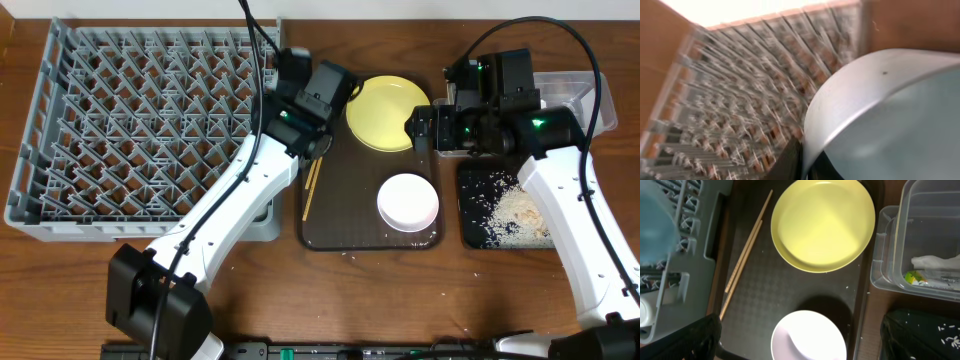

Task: Sort waste into correct bins and load items into the dishwasher
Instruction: 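Lift the light-blue bowl and carry it to the back of the rack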

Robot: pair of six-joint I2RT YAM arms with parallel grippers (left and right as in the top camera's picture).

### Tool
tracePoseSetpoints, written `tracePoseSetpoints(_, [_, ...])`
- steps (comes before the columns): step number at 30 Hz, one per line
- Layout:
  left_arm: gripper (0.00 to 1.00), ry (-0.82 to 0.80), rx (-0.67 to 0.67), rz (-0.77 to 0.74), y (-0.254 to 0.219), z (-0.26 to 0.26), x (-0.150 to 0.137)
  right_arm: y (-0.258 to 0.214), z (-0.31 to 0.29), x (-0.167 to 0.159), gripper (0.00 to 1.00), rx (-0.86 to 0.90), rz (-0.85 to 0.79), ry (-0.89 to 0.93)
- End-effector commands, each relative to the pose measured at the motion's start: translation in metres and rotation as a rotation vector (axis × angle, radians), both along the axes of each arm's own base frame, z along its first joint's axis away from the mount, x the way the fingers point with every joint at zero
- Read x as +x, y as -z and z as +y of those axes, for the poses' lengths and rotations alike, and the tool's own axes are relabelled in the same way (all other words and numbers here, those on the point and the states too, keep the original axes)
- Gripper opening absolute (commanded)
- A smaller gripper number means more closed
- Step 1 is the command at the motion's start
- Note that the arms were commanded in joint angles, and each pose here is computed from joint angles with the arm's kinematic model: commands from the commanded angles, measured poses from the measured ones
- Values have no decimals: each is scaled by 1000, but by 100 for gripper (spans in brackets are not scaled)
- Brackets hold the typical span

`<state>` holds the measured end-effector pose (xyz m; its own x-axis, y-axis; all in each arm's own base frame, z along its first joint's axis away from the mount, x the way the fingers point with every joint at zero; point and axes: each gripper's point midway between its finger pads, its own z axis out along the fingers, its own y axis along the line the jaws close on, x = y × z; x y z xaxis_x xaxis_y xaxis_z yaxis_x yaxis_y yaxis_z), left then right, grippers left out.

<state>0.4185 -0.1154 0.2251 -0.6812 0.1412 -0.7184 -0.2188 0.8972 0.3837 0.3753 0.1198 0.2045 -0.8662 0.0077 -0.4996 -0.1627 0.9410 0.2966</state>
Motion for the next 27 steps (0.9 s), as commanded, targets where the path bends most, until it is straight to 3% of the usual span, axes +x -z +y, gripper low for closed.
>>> tracePoseSetpoints(1, [7,-164,107,-199,-41,30,11,-2,2,0,99,-2,-6,-9])
tracePoseSetpoints(6, [7,-235,169,-340,-69,44,33,-2,2,0,99,-4,-6,-8])
tracePoseSetpoints(14, [7,-282,346,-392,-77,77,87,-2,2,0,99,-4,-6,-8])
tracePoseSetpoints(21, [8,-253,462,-398,-50,101,134,-2,2,0,99,-4,-6,-8])
tracePoseSetpoints(27, [7,-181,463,-414,-15,105,163,-2,1,0,99,-4,-6,-8])
